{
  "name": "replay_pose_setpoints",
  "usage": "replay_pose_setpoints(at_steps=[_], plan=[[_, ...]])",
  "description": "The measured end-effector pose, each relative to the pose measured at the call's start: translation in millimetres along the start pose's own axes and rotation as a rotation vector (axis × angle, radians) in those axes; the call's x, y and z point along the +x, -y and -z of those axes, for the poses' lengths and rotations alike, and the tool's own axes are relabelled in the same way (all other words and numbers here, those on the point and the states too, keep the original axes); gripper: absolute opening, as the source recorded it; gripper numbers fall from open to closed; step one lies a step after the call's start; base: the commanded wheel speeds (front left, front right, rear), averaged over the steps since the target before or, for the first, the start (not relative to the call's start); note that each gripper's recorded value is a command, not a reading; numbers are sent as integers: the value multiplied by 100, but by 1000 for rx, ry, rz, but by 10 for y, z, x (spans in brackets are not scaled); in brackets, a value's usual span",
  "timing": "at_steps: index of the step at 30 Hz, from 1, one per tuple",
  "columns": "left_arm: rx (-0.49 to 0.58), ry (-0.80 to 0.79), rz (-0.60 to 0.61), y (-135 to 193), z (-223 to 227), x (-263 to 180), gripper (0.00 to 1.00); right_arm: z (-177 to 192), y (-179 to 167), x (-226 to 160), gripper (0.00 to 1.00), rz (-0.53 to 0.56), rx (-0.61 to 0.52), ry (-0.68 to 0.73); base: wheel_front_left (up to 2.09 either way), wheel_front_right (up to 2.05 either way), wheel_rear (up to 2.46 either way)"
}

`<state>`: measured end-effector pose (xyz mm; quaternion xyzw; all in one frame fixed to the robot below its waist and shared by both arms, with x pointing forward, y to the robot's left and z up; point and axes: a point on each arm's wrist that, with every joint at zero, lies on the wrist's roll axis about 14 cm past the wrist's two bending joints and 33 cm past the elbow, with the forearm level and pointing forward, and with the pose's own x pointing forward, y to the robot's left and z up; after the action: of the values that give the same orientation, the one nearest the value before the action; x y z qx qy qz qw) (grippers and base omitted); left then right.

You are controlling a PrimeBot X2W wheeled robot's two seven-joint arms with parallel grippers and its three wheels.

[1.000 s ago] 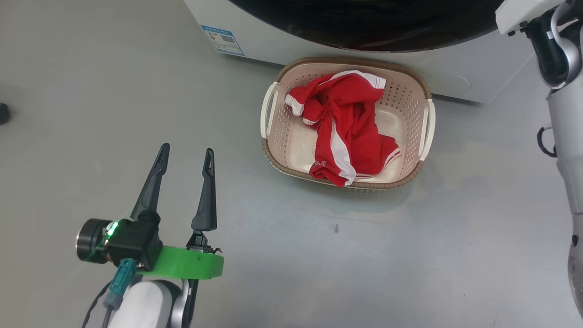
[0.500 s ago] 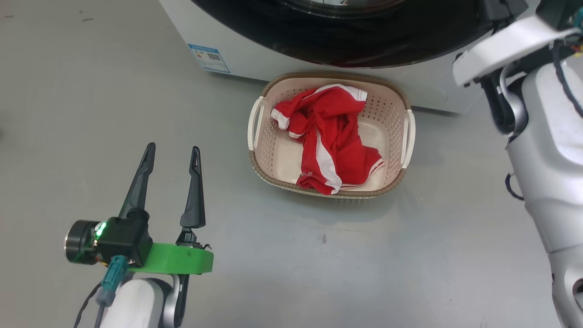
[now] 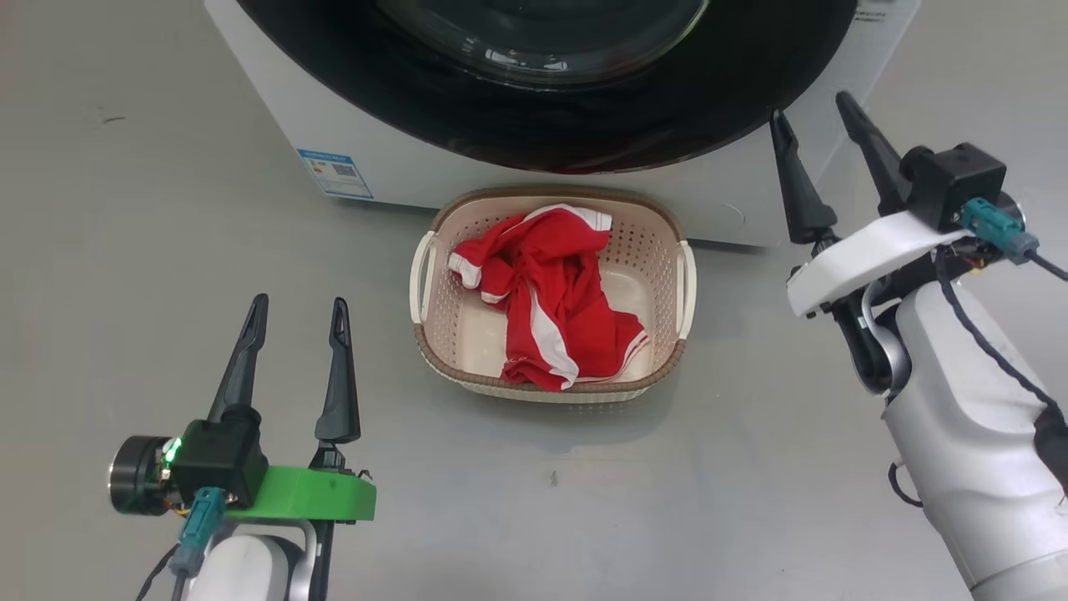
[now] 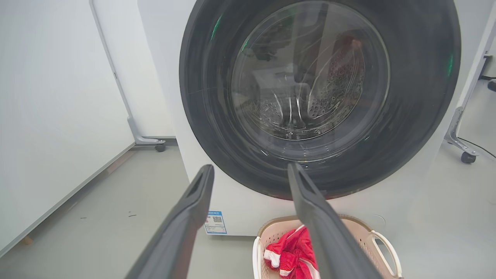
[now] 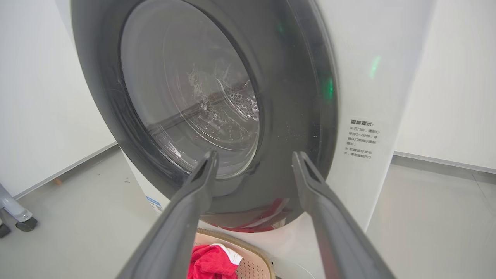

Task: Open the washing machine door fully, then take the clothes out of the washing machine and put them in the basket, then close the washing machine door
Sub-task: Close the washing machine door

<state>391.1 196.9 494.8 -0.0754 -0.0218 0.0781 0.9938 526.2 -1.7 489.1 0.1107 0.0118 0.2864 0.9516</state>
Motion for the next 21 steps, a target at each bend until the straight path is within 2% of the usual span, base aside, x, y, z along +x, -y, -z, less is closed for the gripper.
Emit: replay_pose_setpoints(at_steps=[6,14,21], plan=[[-13,-6,28,93,14,-61,100,81,75,-289,100,55,10,-30,0,0,0],[-33,-19,88,287,46,-158,100,149,177,-787,100,186,17,-49,0,0,0],[-28,-14,130,382,29,-182,100,-8,173,-1061,100,227,-3,-2,0,0,0]])
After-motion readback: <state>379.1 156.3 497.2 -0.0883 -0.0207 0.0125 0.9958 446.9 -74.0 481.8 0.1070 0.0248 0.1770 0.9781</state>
